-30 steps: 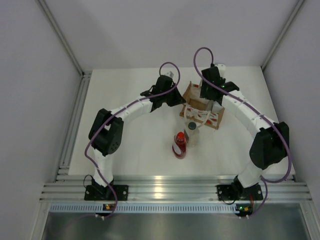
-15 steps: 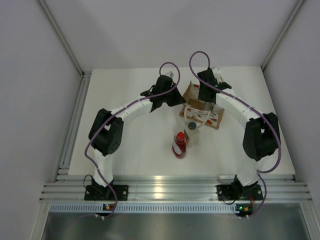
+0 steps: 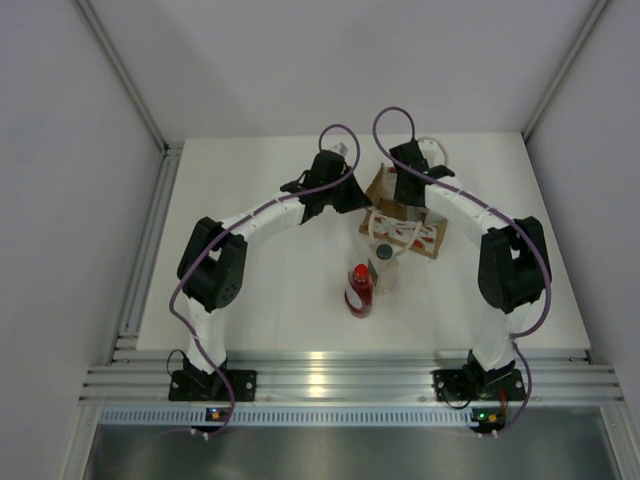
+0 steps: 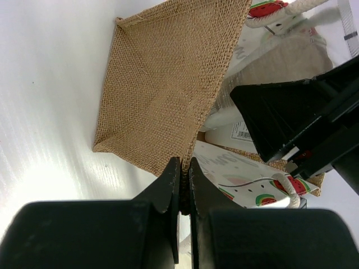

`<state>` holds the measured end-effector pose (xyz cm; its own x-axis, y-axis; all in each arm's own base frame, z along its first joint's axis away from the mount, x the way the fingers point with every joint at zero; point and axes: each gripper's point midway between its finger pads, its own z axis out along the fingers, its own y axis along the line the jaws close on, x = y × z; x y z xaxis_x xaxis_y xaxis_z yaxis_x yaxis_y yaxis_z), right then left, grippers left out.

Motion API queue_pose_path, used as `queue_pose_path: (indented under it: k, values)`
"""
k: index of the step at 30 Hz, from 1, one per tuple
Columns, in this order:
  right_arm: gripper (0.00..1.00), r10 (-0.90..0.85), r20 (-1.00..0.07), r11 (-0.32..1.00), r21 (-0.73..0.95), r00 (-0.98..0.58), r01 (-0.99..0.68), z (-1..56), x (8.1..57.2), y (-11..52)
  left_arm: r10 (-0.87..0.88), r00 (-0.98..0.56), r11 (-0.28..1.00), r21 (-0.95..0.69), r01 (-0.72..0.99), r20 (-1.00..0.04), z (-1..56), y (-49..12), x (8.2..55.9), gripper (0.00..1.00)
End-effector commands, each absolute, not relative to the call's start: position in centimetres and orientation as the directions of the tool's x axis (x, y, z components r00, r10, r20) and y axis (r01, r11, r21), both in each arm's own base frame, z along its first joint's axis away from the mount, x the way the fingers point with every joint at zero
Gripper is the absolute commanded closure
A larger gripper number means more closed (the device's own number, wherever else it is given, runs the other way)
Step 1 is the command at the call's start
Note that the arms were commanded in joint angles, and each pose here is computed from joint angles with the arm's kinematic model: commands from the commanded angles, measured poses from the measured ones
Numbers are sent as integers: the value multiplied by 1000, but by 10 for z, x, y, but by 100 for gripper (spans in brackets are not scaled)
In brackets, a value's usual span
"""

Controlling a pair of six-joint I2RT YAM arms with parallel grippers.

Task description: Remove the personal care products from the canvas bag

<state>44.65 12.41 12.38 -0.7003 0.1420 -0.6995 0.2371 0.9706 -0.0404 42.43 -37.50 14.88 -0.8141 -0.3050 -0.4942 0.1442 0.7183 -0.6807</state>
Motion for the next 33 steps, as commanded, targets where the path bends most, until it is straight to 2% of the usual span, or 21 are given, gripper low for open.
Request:
queue_pose_path:
  k: [1, 5, 10, 16, 17, 19, 21, 33]
  values:
    - [57, 164, -754, 953, -47, -637, 300, 140, 468, 107, -322, -785, 701, -691, 178, -529, 169, -375, 436, 100]
    - [62, 142, -774, 951, -67, -618, 302, 140, 476, 104, -320, -786, 698, -692, 183, -530, 170, -375, 436, 100]
    - [64, 104, -799, 955, -85, -592, 283, 141, 488, 102, -319, -778, 699, -689, 192, -541, 175, -374, 436, 100]
    - [80, 71, -842, 967, -72, -535, 243, 148, 497, 105, -317, -779, 698, -689, 195, -541, 175, -375, 436, 100]
    - [86, 69, -841, 968, -73, -537, 239, 144, 493, 104, -316, -780, 699, -688, 194, -541, 174, -375, 435, 100]
    - [88, 71, -864, 976, -42, -498, 212, 154, 492, 108, -315, -779, 700, -687, 195, -543, 174, -375, 436, 100]
    - [100, 65, -879, 981, -31, -471, 192, 165, 491, 109, -317, -777, 700, -687, 195, -543, 175, -374, 436, 100]
    - [100, 66, -933, 998, 56, -355, 39, 204, 481, 127, -328, -770, 702, -686, 189, -548, 179, -372, 437, 100]
